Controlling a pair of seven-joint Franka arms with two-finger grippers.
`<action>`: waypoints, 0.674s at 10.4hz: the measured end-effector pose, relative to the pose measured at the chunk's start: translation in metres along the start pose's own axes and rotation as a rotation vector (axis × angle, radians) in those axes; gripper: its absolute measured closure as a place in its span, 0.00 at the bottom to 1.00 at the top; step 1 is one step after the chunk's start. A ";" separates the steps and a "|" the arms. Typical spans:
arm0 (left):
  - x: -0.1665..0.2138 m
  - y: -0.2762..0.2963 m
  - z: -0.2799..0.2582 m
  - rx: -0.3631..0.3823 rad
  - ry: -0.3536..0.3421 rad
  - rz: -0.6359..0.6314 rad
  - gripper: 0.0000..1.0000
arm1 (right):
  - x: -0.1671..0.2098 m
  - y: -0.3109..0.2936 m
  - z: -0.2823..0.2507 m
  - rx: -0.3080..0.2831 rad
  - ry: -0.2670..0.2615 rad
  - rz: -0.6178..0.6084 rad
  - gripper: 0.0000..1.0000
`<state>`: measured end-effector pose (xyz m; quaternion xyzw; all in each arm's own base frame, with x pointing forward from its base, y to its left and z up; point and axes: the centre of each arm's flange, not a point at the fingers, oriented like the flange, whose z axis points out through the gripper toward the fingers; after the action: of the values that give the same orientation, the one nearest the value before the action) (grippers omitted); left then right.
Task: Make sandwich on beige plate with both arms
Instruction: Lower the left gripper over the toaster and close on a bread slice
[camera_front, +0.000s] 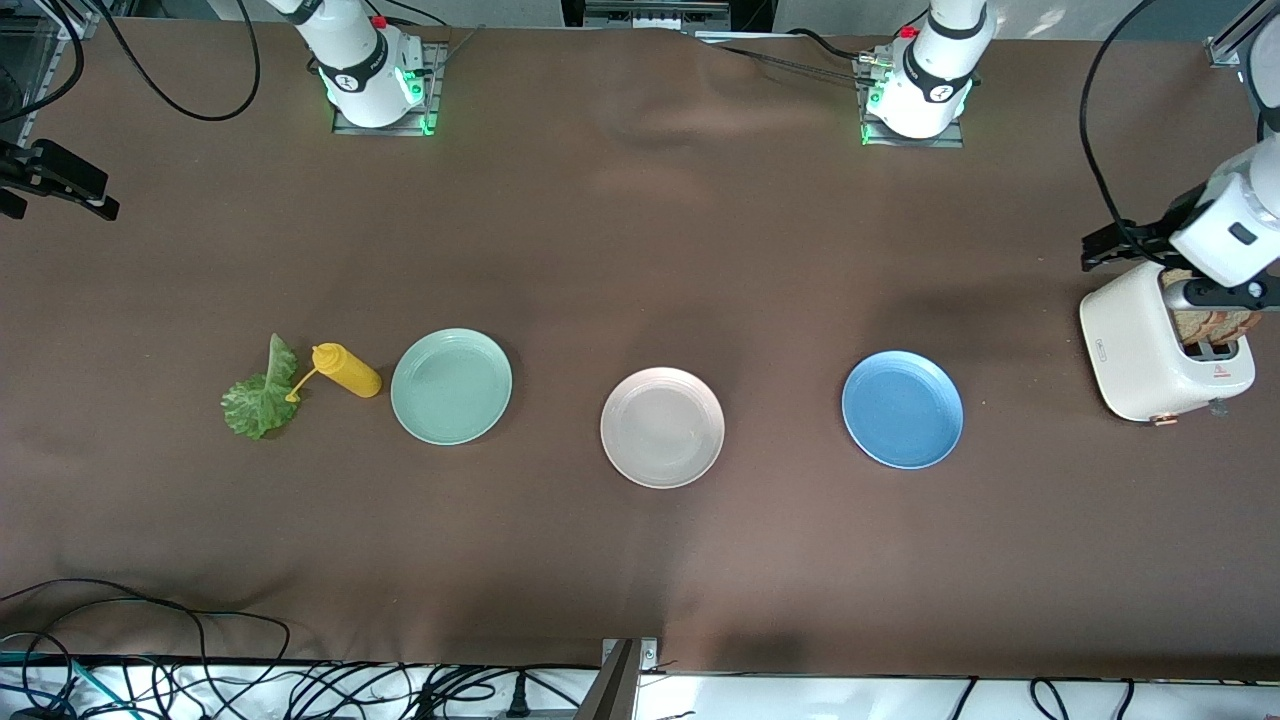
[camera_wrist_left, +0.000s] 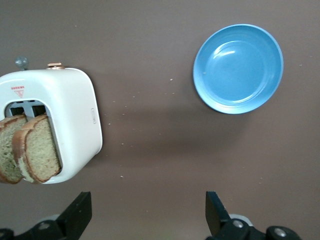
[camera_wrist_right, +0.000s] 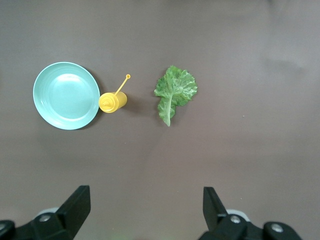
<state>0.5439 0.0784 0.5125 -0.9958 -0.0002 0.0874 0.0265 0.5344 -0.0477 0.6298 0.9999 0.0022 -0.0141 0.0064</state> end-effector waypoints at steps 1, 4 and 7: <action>-0.001 -0.032 0.015 -0.012 -0.007 0.002 0.00 | -0.001 0.000 0.002 0.001 -0.007 0.000 0.00; -0.004 -0.129 0.072 -0.052 -0.044 -0.039 0.00 | -0.001 0.001 0.005 0.002 -0.023 0.001 0.00; 0.002 -0.165 0.112 -0.054 -0.070 -0.064 0.00 | 0.001 0.001 0.014 0.006 -0.051 0.003 0.00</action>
<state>0.5270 0.2488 0.4104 -0.9920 -0.0352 0.1211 0.0026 0.5351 -0.0485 0.6155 0.9992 0.0007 -0.0398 0.0033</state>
